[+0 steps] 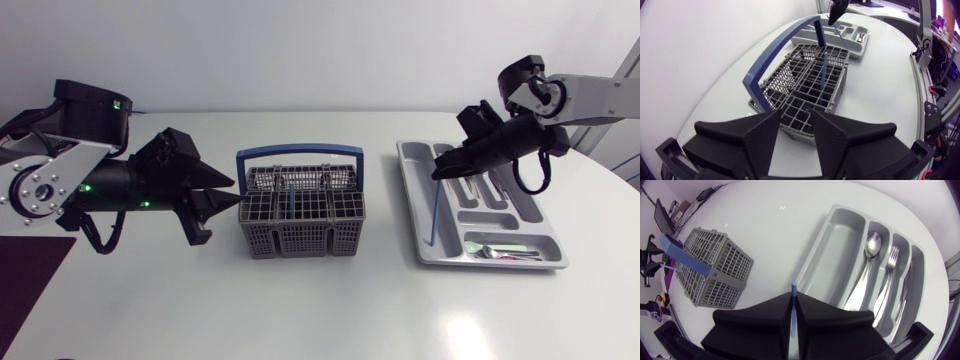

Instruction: Unload the cutlery basket into the drawer organizer.

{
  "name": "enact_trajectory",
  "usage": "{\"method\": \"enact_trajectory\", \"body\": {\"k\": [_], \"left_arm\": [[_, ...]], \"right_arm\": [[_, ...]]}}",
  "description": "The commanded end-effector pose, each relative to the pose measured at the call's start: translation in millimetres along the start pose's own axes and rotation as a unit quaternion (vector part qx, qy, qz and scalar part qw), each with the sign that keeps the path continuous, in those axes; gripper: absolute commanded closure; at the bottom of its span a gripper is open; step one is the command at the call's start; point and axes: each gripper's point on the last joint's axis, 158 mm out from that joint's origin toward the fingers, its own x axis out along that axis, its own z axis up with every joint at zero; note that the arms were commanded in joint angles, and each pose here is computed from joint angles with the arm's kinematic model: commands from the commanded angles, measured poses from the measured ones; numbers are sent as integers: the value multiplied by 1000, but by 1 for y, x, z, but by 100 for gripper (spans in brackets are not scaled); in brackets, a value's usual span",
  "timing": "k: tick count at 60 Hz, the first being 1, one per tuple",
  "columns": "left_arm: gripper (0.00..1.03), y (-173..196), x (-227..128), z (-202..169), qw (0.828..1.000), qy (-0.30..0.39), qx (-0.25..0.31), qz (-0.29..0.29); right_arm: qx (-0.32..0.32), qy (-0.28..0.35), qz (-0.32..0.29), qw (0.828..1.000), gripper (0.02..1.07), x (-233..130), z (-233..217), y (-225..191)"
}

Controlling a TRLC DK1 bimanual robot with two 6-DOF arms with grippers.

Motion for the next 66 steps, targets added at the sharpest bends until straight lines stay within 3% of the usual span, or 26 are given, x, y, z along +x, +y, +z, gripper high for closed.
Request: {"method": "enact_trajectory", "body": {"k": [1,9,24,31,52,66], "left_arm": [[38,0,0,-11,1000,10,-24,6],[22,7,0,-14,999,18,-40,25],[6,22,-1,-21,996,26,-67,58],[5,28,-3,-21,995,23,-77,67],[5,55,-16,-29,986,20,-114,118],[5,70,-33,-24,979,4,-119,166]], "right_arm": [[24,8,-2,1000,102,15,5,-7],[43,28,-1,999,102,35,3,-19],[69,54,-13,996,101,65,-1,-39],[77,60,-26,995,100,76,0,-50],[59,32,-70,995,44,61,13,-56],[1,-45,-103,994,38,11,36,-22]]}}
